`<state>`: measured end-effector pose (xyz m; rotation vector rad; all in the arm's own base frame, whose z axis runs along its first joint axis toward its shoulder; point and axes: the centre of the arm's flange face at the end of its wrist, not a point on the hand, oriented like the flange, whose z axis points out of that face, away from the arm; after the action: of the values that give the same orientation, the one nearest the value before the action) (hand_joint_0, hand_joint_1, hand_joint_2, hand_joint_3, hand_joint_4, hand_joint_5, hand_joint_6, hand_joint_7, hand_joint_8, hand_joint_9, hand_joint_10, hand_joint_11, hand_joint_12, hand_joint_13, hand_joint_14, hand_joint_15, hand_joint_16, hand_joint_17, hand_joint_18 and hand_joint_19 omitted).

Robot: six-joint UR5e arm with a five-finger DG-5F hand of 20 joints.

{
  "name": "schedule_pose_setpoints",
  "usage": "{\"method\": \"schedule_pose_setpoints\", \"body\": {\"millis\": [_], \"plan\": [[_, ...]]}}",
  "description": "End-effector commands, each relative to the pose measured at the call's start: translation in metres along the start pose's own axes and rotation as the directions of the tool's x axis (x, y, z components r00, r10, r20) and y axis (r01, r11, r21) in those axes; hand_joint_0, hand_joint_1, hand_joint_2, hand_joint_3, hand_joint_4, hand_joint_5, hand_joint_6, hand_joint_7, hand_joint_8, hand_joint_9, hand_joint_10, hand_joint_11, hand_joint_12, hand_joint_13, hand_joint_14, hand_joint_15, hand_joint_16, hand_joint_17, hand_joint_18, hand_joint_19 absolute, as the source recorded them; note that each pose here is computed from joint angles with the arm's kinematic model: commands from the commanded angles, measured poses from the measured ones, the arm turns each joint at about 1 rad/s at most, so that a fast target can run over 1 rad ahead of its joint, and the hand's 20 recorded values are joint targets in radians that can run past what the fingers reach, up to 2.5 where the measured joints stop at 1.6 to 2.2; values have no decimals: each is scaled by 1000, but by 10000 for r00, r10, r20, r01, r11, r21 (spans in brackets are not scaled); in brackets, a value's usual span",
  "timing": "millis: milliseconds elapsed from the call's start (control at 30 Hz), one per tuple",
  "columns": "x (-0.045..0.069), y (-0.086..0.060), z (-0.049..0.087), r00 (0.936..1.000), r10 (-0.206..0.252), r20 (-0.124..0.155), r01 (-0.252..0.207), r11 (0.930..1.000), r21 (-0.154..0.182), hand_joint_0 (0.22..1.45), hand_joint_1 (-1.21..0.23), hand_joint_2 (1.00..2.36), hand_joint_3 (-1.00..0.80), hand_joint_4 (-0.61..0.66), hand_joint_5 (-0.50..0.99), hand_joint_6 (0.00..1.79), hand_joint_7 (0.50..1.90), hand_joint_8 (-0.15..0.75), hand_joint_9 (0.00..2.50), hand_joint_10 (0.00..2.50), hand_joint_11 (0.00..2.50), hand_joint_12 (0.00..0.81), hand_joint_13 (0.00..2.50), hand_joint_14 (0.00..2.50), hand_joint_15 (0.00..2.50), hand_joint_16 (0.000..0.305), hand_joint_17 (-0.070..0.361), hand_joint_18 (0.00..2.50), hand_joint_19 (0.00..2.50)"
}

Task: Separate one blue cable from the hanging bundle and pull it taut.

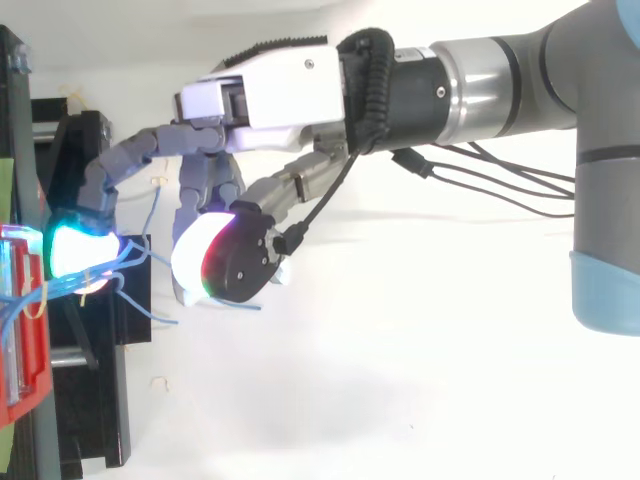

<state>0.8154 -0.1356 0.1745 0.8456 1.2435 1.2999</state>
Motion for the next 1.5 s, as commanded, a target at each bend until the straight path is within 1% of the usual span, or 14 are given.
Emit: {"method": "schedule_pose_setpoints", "body": {"millis": [0,200,433,633,733,800,900,967,1067,1133,1333,1367,1433,1467], "plan": [[3,1,1,10000,66,-23,-66,10000,4,297,-438,1000,-500,234,-149,503,797,356,1194,11,266,413,1607,10,261,89,200,2495,130],[8,1,3,9999,93,-82,-93,10000,-7,301,-444,1000,-500,247,-127,503,859,350,1201,12,281,419,1594,12,270,88,199,2458,121],[11,2,4,9999,102,-127,-102,9999,-14,303,-441,1000,-500,251,-121,503,867,346,1200,12,292,413,1578,11,271,88,199,2428,127],[11,3,5,9998,145,-140,-145,9999,-31,309,-432,1000,-500,267,-95,503,871,337,1187,12,290,407,1546,12,287,87,196,2366,132],[11,1,4,9994,314,-143,-314,9995,-13,318,-427,1000,-500,290,-63,504,906,331,1198,12,299,400,1535,11,286,87,195,2340,134],[11,4,4,9989,421,-204,-422,9991,-18,324,-423,1000,-500,298,-47,504,928,323,1218,12,307,392,1538,12,298,86,194,2329,138],[9,14,5,9981,578,-221,-578,9983,-1,327,-422,1000,-500,302,-36,504,935,319,1243,13,313,391,1541,12,302,85,192,2326,149],[8,19,2,9974,676,-240,-670,9975,240,329,-421,1000,-500,306,-32,504,940,320,1246,13,320,391,1543,14,303,85,192,2323,150],[6,22,1,9973,690,-231,-683,9972,317,333,-420,1000,-500,305,-32,504,943,315,1253,13,323,390,1544,12,305,85,192,2319,153],[5,24,-1,9972,715,-225,-704,9966,438,335,-420,1000,-500,304,-31,504,944,307,1257,15,322,386,1544,12,313,85,191,2316,143],[2,31,-1,9973,702,-193,-694,9967,412,336,-420,1000,-500,314,-17,504,945,297,1301,13,320,387,1552,12,314,84,189,2315,161],[0,35,-1,9973,703,-194,-694,9967,427,337,-419,1000,-500,322,-14,504,949,293,1308,13,320,386,1555,12,315,84,189,2316,160],[0,36,-2,9974,698,-198,-688,9965,472,339,-414,1000,-500,322,-10,504,946,287,1325,13,313,380,1555,12,312,84,189,2315,162],[-1,40,-2,9973,705,-200,-695,9963,502,340,-413,1000,-500,329,-8,504,949,288,1337,13,319,381,1563,12,317,84,188,2316,160]]}}
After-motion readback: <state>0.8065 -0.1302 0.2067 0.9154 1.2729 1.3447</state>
